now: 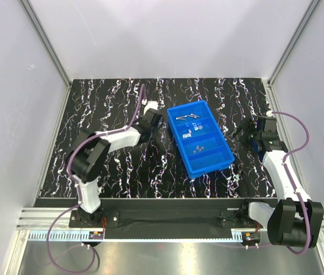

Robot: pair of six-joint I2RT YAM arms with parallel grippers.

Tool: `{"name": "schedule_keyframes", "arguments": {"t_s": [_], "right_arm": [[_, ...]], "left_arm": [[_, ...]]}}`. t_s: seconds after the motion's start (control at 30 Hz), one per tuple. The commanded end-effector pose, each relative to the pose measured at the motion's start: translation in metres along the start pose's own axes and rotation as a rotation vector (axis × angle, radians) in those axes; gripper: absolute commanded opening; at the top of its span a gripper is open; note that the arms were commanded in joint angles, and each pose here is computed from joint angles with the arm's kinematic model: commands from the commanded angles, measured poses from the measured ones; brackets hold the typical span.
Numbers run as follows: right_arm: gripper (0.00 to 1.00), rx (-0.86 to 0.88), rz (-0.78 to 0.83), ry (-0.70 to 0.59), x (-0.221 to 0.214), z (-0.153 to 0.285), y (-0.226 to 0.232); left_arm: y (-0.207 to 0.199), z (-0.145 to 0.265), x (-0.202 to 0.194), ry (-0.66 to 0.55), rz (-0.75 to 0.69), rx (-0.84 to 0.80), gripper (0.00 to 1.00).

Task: Sort the screws and nuts into containers

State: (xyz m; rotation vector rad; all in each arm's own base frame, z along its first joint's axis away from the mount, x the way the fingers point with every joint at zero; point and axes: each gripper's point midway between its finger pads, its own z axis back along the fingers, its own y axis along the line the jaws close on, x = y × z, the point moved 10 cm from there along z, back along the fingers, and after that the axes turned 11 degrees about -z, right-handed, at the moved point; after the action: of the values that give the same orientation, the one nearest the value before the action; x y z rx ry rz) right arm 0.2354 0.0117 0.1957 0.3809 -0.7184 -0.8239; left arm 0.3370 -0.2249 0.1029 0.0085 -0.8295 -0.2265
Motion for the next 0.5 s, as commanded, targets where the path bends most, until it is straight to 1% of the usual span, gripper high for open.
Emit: {"name": "schedule_keyframes", "arguments": {"t_s": [0.0, 0.07, 0.1, 0.17, 0.2, 0.27, 0.3, 0.33, 0.37, 0.4, 0.47], "right_arm": [[1.0, 0.06, 0.008, -0.052, 0.01, 0.011, 0.014], [1.0, 0.058, 0.002, -0.058, 0.01, 0.013, 0.014], [1.0, 0.057, -0.004, -0.059, 0.009, 0.013, 0.012], [1.0, 0.06, -0.006, -0.063, 0.007, 0.013, 0.01], [1.0, 0.059, -0.007, -0.062, 0.005, 0.013, 0.009], [1.0, 0.059, -0.004, -0.062, 0.005, 0.014, 0.008], [1.0, 0.052, -0.002, -0.06, 0.004, 0.014, 0.007], [1.0, 0.051, 0.001, -0.062, 0.004, 0.015, 0.006], [1.0, 0.05, 0.003, -0.061, 0.004, 0.015, 0.006], [1.0, 0.047, 0.005, -0.057, 0.003, 0.015, 0.005], [1.0, 0.048, 0.012, -0.06, 0.003, 0.017, 0.005]], "left_arm": [[-0.008, 0.056, 0.052, -0.232, 0.097, -0.115, 0.1], [-0.018, 0.074, 0.058, -0.274, 0.088, -0.157, 0.1], [-0.031, 0.09, 0.061, -0.302, 0.069, -0.207, 0.1], [-0.047, 0.107, 0.068, -0.341, 0.061, -0.276, 0.1], [-0.064, 0.116, 0.066, -0.347, 0.037, -0.343, 0.1], [-0.085, 0.121, 0.065, -0.352, 0.01, -0.404, 0.1], [-0.102, 0.13, 0.067, -0.368, -0.011, -0.448, 0.1], [-0.111, 0.13, 0.067, -0.369, -0.025, -0.467, 0.1], [-0.122, 0.122, 0.061, -0.347, -0.046, -0.477, 0.1], [-0.134, 0.127, 0.066, -0.359, -0.05, -0.515, 0.1], [-0.149, 0.116, 0.059, -0.314, -0.065, -0.552, 0.1]]}}
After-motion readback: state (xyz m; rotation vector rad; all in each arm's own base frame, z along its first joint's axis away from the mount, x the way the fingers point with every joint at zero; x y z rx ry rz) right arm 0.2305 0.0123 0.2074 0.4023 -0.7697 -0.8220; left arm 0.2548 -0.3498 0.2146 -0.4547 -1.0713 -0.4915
